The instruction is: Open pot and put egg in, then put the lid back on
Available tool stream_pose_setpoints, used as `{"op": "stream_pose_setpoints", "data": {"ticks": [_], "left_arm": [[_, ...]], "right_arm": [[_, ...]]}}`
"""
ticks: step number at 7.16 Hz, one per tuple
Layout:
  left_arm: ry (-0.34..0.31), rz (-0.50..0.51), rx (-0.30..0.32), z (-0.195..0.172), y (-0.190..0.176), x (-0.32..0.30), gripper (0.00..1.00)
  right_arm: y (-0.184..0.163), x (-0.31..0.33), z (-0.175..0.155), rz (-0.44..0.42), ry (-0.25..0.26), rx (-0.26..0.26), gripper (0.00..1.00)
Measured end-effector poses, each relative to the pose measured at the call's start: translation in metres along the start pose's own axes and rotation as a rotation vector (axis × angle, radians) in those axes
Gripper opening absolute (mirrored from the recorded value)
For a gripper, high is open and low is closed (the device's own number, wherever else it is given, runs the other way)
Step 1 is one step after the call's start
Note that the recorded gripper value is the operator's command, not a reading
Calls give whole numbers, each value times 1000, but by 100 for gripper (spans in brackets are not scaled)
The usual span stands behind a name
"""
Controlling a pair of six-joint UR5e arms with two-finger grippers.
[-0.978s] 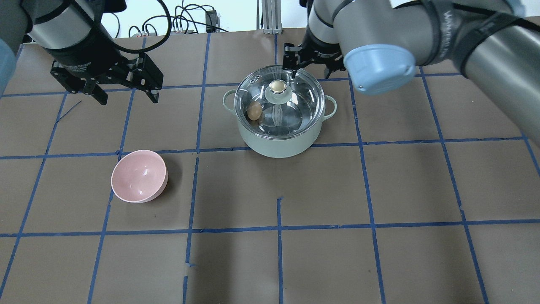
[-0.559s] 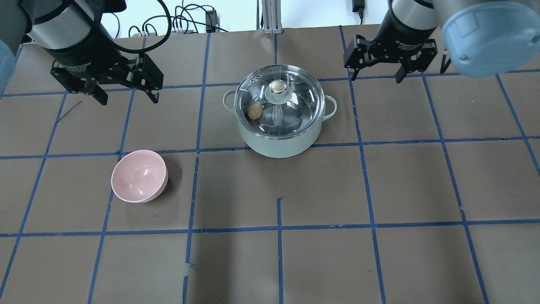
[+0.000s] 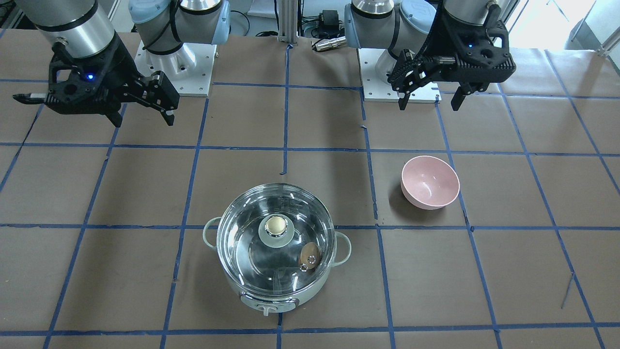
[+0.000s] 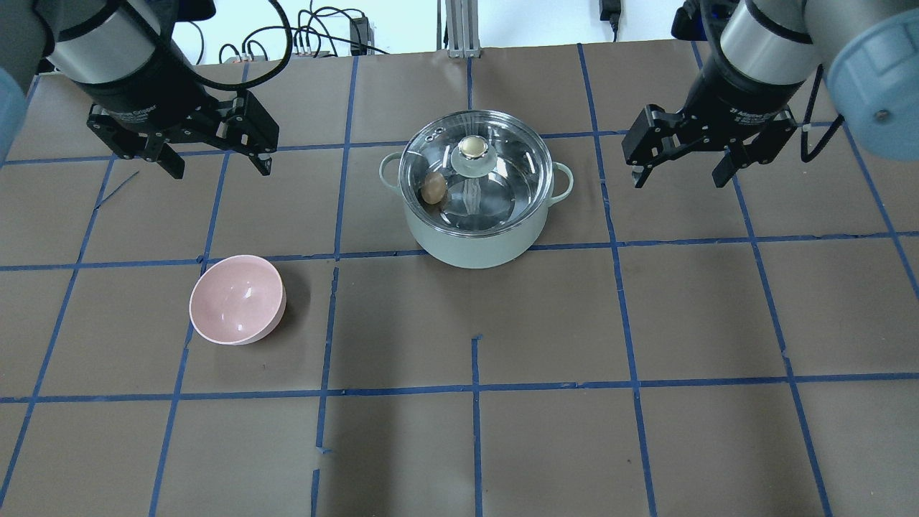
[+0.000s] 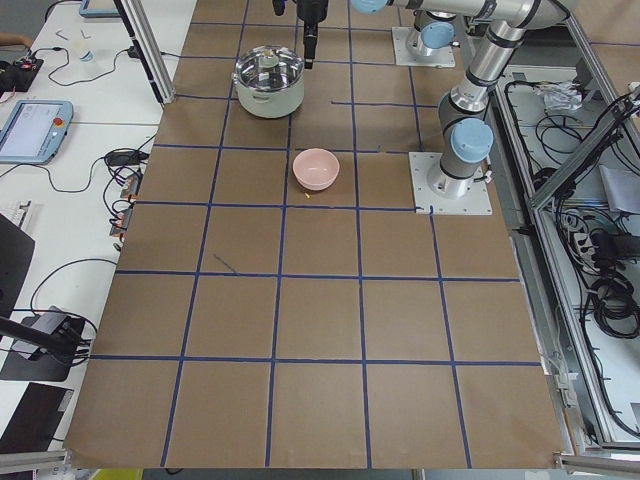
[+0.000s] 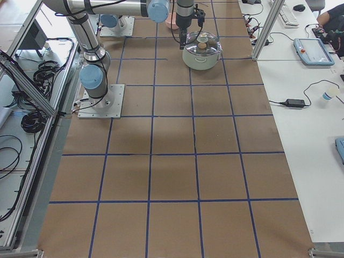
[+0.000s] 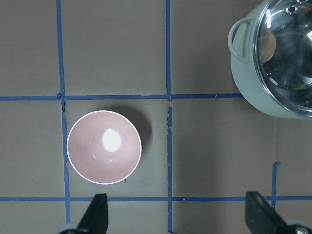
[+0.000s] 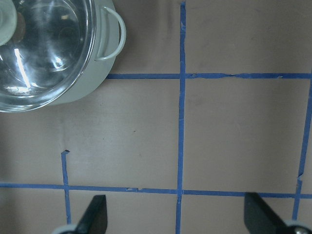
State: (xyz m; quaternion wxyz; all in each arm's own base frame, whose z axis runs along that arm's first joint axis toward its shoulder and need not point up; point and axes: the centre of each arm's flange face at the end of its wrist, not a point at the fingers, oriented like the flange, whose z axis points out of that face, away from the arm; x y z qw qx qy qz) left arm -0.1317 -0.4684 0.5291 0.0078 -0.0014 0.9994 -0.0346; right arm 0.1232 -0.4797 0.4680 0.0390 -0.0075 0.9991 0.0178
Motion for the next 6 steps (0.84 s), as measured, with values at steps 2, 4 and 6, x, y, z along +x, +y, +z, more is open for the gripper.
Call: {"op": "stream_pose_setpoints", "data": {"ticks": [2,4,6], "left_arm": [[1,0,-3,1,1,0,100],[3,-1,-4,2,1,0,100],[1,-3,0,0,1,0,100]], "right_arm": [[4,3,-3,-7,13,20,100],[11,1,-8,-21,17,31,100],[11,0,-4,-15,18,19,100]]}}
